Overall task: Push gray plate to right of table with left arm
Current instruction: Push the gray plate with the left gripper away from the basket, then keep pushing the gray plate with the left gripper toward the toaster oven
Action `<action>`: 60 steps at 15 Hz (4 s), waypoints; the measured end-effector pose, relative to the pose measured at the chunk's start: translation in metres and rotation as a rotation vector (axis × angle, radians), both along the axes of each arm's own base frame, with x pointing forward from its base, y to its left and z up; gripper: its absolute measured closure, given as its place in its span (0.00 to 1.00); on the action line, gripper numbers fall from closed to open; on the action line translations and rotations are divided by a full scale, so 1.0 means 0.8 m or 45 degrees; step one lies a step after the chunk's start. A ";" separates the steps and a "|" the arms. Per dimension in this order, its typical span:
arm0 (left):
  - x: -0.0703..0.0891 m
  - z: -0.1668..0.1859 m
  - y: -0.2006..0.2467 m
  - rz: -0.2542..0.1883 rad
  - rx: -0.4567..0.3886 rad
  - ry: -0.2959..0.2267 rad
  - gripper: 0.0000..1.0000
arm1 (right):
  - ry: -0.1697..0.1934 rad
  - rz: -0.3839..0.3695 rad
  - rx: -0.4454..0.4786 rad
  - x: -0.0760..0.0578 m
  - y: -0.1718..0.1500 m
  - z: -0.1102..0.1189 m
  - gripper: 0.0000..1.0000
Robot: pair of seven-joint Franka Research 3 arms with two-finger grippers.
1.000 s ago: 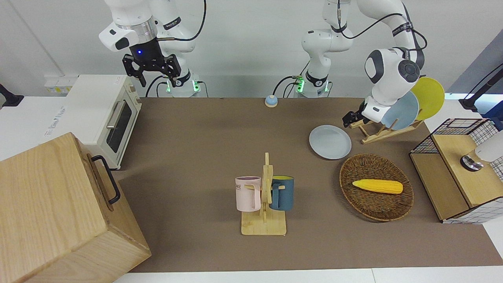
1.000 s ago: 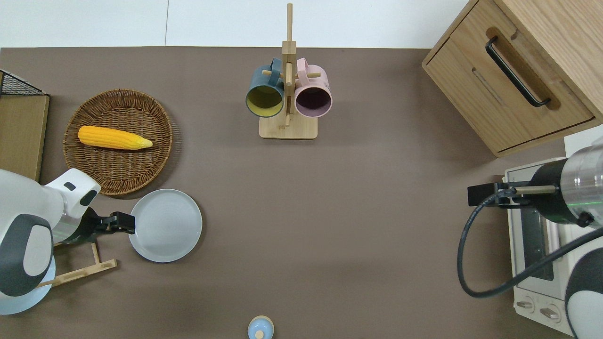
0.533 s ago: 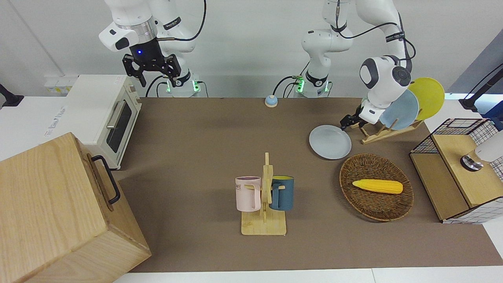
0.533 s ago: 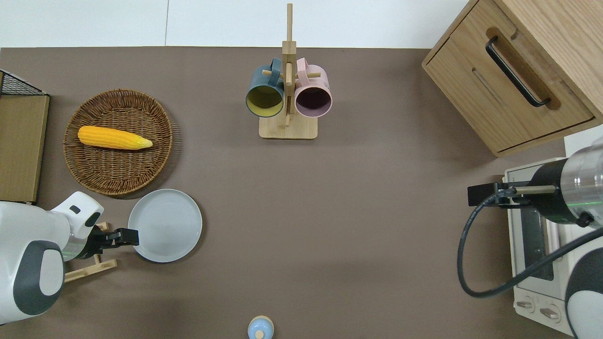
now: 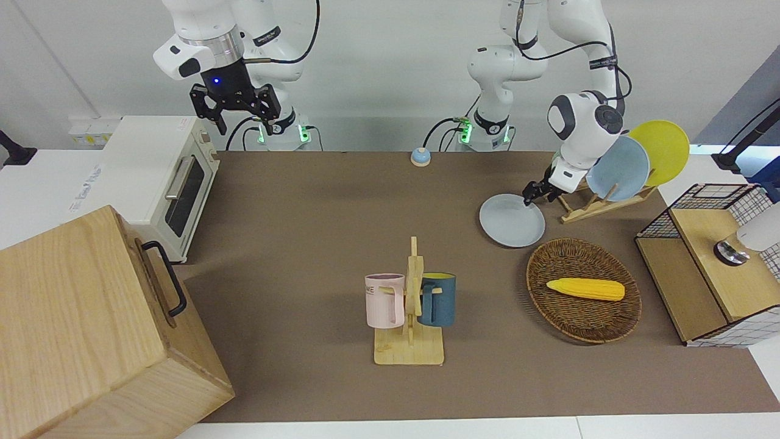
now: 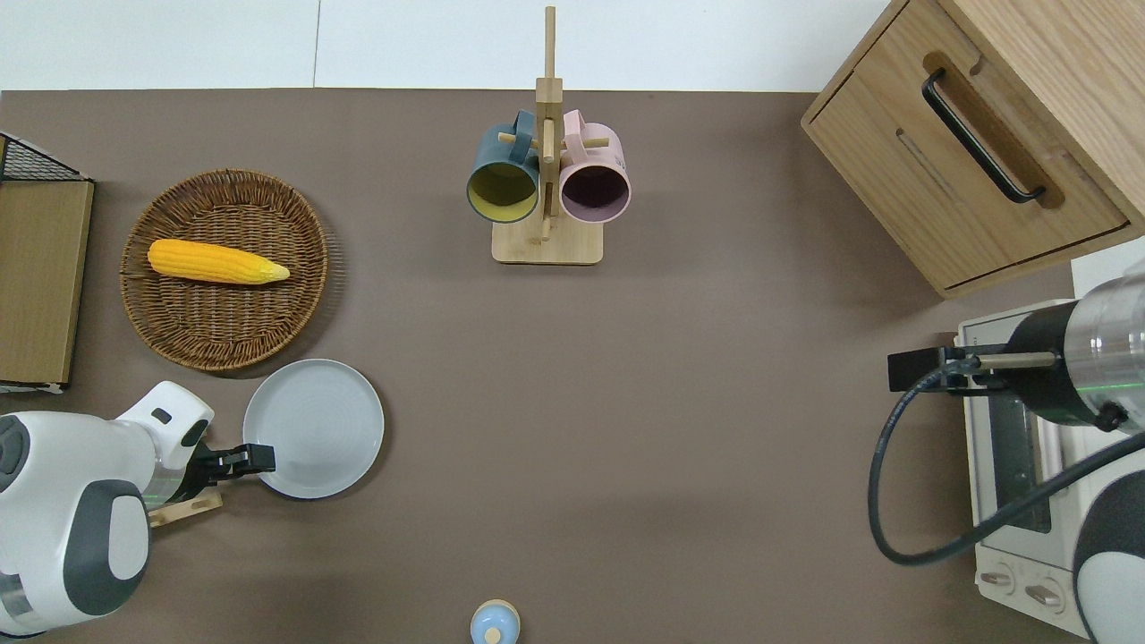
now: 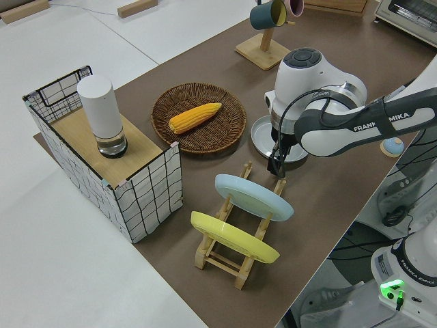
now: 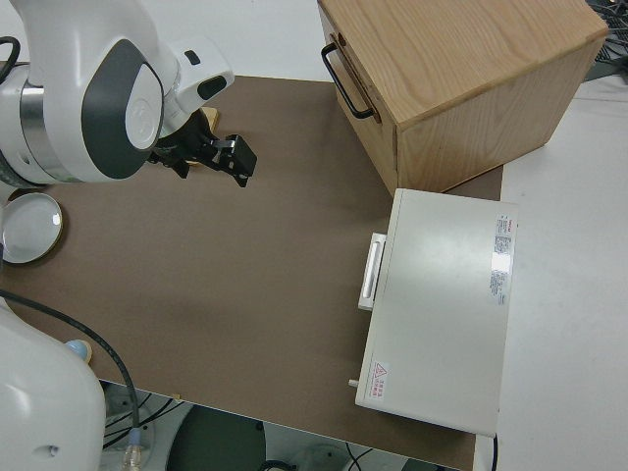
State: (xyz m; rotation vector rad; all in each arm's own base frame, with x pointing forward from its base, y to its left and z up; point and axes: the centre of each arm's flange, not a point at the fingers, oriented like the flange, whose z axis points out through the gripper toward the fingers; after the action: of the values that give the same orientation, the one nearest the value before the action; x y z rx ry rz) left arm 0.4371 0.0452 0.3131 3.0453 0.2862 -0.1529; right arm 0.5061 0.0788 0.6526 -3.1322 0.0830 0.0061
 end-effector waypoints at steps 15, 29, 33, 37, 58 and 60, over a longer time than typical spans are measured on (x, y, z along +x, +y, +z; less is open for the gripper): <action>0.000 -0.009 -0.011 0.077 -0.052 -0.081 0.93 | 0.000 0.000 0.000 0.000 0.000 0.000 0.00; 0.002 -0.009 -0.060 0.099 -0.059 -0.074 0.97 | 0.000 0.000 0.000 0.000 0.000 0.000 0.00; 0.001 -0.010 -0.093 0.097 -0.095 -0.065 0.97 | 0.000 0.000 0.000 0.000 0.000 0.000 0.00; -0.003 -0.011 -0.130 0.119 -0.094 -0.057 0.97 | 0.000 0.000 0.000 0.000 0.000 0.000 0.00; -0.066 -0.018 -0.381 0.160 -0.155 -0.167 0.97 | 0.000 0.000 0.000 0.000 0.000 0.000 0.00; -0.072 -0.018 -0.397 0.176 -0.163 -0.162 0.97 | 0.000 0.000 0.000 0.000 0.000 0.000 0.00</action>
State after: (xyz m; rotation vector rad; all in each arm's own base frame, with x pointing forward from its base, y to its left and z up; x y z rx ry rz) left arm 0.3798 -0.2726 0.2988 2.8806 0.4572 0.0300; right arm 0.5061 0.0788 0.6526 -3.1322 0.0830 0.0061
